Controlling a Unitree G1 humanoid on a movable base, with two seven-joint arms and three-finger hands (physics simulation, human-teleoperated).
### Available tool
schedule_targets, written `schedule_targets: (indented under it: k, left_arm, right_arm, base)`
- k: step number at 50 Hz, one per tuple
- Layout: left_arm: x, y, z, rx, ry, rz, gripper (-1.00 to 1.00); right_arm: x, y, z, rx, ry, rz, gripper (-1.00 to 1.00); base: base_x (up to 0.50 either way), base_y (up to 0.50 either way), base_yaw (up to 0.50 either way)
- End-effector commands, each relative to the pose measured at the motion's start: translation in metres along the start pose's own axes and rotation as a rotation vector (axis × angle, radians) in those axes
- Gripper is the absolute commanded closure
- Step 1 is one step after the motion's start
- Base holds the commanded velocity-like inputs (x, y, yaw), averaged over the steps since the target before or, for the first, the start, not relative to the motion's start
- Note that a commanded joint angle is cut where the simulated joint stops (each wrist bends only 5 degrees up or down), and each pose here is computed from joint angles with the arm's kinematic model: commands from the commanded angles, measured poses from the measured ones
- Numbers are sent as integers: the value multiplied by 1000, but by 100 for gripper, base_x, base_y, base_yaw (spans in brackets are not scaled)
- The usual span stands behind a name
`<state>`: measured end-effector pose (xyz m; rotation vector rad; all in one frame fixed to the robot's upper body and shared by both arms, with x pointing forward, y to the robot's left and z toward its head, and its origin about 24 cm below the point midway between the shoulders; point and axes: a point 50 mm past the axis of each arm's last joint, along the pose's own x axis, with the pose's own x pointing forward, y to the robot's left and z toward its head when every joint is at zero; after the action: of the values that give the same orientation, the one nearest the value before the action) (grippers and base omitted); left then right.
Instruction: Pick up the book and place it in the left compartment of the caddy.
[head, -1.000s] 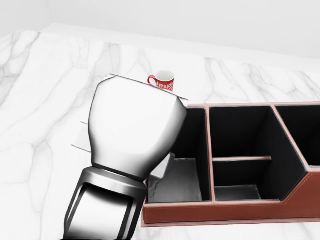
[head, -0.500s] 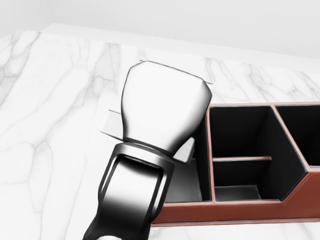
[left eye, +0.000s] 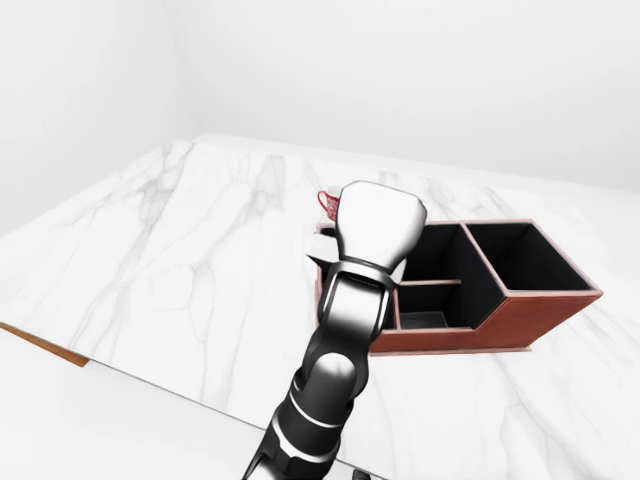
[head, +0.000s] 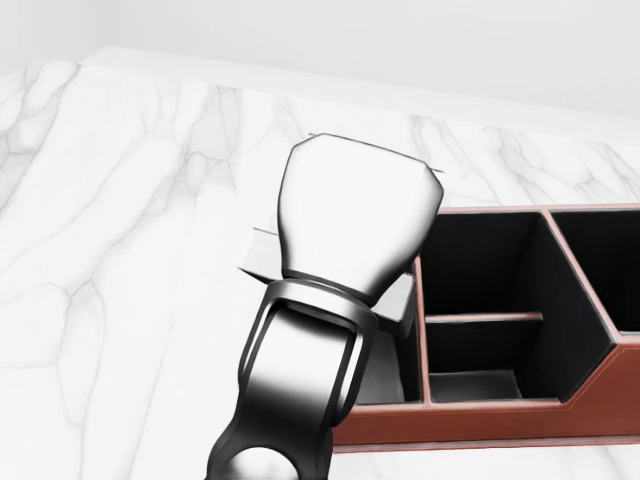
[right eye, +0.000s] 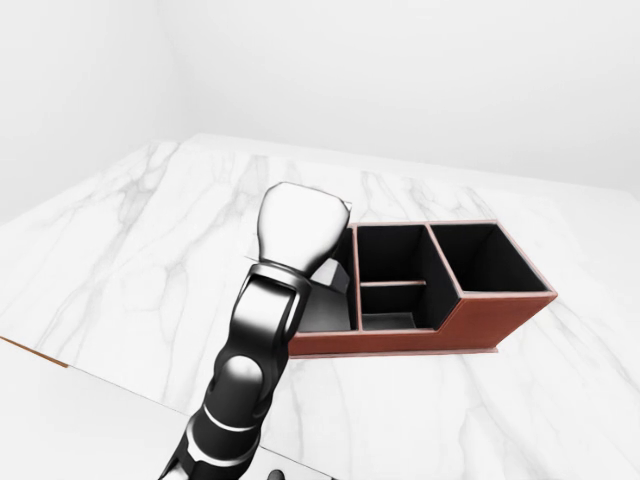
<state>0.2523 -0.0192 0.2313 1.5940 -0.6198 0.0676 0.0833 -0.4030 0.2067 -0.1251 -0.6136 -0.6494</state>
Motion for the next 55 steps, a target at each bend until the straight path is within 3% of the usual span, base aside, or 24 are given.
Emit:
schedule_targets:
  k: [1, 9, 29, 55]
  left_arm:
    - [3, -8, -2, 25, 13, 15, 100]
    - [3, -7, 8, 34, -26, 4, 100]
    - [9, -36, 5, 46, -18, -56, 100]
    - [16, -51, 10, 42, -48, -93, 100]
  right_arm:
    - [0, 1, -3, 0, 11, 5, -100]
    - [0, 0, 0, -4, 0, 3, -100]
    - [0, 0, -3, -7, 11, 1, -100]
    - [0, 1, -2, -12, 12, 6, -100]
  base:
    - [0, 0, 0]
    - [0, 0, 0]
    - [0, 0, 0]
    - [0, 0, 0]
